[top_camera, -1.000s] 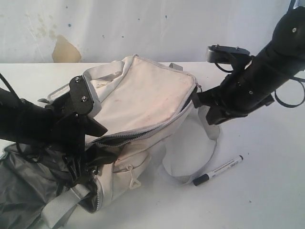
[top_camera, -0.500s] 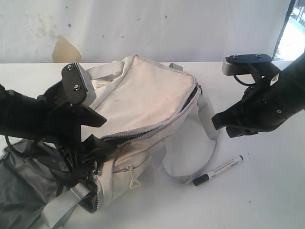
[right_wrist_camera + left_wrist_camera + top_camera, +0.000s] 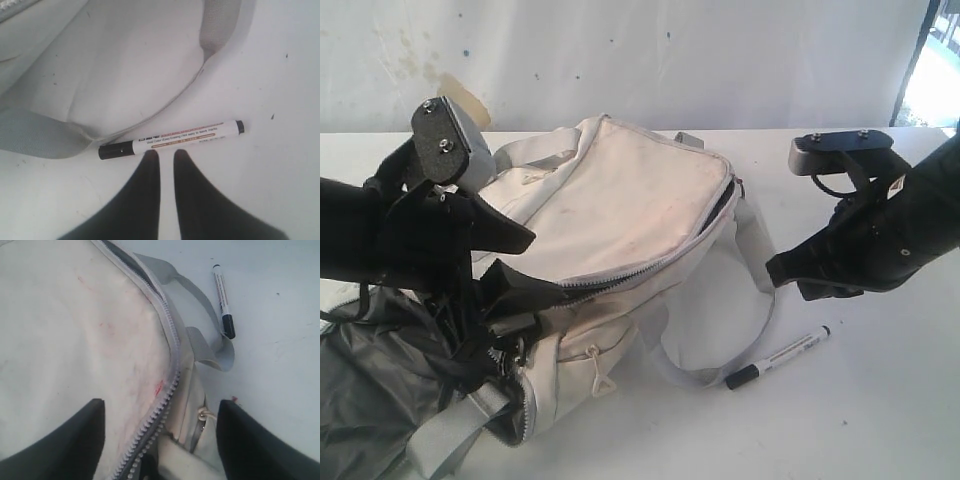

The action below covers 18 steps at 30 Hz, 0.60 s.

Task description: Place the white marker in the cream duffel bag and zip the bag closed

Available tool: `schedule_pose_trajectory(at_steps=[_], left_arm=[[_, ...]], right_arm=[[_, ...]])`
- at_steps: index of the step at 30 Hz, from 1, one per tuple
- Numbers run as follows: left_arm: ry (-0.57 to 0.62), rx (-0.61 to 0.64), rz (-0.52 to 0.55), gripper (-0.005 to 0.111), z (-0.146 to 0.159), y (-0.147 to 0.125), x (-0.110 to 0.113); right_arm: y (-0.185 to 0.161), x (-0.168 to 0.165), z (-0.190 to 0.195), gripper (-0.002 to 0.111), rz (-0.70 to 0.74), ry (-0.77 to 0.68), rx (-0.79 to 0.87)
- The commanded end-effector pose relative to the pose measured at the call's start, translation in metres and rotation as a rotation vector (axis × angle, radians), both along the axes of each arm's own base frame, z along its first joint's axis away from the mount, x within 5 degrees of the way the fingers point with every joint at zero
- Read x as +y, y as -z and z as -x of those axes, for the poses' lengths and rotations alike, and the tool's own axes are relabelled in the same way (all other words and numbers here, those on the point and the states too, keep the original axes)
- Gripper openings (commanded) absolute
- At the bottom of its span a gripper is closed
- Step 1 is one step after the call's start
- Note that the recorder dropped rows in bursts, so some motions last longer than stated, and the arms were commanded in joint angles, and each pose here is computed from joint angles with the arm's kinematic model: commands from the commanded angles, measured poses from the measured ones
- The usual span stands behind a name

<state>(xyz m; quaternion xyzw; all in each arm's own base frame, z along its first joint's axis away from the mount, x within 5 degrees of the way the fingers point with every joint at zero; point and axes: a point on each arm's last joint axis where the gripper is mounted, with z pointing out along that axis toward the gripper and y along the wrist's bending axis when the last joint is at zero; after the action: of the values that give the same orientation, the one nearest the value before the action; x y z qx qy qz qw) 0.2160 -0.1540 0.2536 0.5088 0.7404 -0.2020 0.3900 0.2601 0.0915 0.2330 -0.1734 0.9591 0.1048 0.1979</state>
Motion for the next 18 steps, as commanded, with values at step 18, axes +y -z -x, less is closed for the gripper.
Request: schedule_pose_trajectory(at_steps=[18], left_arm=[[-0.042,0.113,0.069,0.067,-0.013,0.029,-0.013]], right_arm=[[-0.002,-0.003,0.0,0.009,0.004,0.008,-0.02]])
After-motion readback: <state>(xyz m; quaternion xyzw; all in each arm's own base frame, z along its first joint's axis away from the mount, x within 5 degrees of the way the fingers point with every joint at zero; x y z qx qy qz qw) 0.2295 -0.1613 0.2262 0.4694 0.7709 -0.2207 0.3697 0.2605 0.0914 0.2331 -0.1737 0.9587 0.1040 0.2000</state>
